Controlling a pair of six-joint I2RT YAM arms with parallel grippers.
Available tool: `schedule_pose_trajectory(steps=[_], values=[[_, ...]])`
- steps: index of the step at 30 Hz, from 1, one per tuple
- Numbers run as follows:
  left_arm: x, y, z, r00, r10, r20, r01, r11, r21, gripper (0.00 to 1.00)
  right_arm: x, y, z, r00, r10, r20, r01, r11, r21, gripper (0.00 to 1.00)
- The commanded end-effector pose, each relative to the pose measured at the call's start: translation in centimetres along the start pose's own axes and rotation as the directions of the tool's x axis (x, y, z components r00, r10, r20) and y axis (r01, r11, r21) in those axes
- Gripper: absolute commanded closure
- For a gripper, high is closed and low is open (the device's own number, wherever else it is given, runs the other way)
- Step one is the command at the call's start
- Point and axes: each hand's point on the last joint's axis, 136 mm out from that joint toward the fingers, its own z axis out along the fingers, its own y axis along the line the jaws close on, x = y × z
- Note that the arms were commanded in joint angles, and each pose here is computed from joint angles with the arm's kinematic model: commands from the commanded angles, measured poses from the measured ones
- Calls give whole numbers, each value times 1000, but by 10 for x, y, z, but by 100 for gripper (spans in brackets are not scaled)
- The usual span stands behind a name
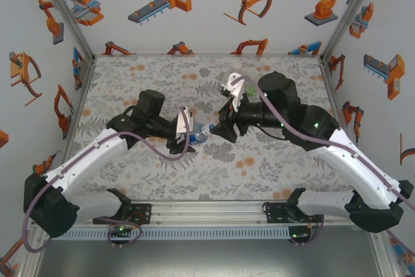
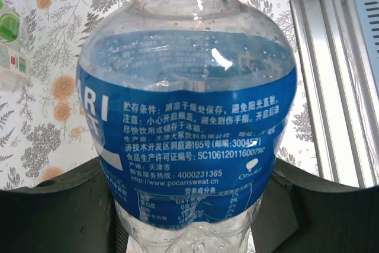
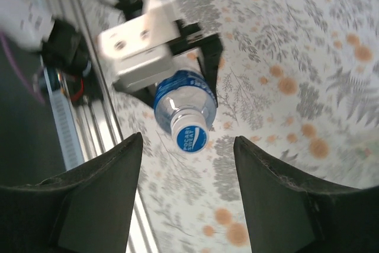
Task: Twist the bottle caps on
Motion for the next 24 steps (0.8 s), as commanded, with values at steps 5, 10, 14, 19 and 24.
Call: schedule_pose_trajectory(steps=[5, 10, 14, 19, 24], values=[[-11, -19, -5, 998, 58, 37, -60, 996, 59, 100, 15, 42, 4, 916, -396, 72, 401, 882, -248, 46], [-10, -21, -4, 998, 58, 33, -61, 996, 68, 100, 22, 38, 15, 912, -406, 52, 406, 877, -257, 47], [-11, -23, -5, 997, 62, 36, -65, 995, 71, 100, 29, 36, 24, 915, -402, 30, 396, 880, -263, 48], [-12, -24, -4, 997, 63, 38, -65, 995, 74, 100, 37, 35, 29, 917, -399, 11, 387, 883, -265, 53], [-13, -24, -4, 997, 63, 40, -66, 995, 76, 100, 40, 34, 30, 915, -403, 15, 393, 883, -256, 62]])
